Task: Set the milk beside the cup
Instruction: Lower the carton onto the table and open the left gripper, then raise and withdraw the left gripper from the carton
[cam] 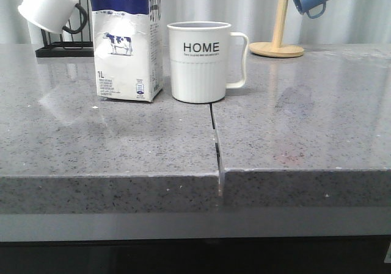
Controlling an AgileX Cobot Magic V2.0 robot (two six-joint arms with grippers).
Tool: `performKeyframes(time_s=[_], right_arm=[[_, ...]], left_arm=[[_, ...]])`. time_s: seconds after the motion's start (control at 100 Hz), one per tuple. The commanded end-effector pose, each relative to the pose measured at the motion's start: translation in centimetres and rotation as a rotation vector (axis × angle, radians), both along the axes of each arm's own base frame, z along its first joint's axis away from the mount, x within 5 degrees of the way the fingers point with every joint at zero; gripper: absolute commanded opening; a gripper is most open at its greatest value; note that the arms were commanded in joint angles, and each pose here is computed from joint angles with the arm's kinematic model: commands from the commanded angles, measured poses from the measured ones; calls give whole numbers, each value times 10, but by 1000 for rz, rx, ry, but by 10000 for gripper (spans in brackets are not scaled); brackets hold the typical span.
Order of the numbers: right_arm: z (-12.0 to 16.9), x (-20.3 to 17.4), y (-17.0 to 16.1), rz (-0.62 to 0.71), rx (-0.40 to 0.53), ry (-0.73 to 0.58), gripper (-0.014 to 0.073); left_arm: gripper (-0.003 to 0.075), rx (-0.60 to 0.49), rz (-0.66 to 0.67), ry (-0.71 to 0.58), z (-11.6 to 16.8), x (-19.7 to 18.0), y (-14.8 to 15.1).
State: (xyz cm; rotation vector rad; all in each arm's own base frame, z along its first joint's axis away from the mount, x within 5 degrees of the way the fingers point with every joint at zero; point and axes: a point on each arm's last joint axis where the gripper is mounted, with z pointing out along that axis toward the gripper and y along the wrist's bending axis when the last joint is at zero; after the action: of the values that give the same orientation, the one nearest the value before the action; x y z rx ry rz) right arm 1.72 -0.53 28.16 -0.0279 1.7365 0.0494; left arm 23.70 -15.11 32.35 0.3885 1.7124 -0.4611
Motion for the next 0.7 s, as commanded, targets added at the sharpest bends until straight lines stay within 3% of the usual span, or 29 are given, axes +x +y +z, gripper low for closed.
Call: performKeyframes(time_s=[0.0,0.18,0.25,0.41,0.69], right_arm=[[14,-4,-1,-6,-12,-116,-59],[14,-4,-1,-6,-12,-116,-59],[14,-4,-1,-6,-12,-116,-59],[14,-4,-1,-6,-12,-116,-59],[14,-4,-1,-6,-12,-116,-59]], left_arm=[[418,-49,37,-94,24,-10,19],[122,17,113,-48,27,-29,59],[51,36,166,-31,28,-38,75],[-20,33,292,-40,27,-62,108],[-21,44,446,-15,4,-108,140]])
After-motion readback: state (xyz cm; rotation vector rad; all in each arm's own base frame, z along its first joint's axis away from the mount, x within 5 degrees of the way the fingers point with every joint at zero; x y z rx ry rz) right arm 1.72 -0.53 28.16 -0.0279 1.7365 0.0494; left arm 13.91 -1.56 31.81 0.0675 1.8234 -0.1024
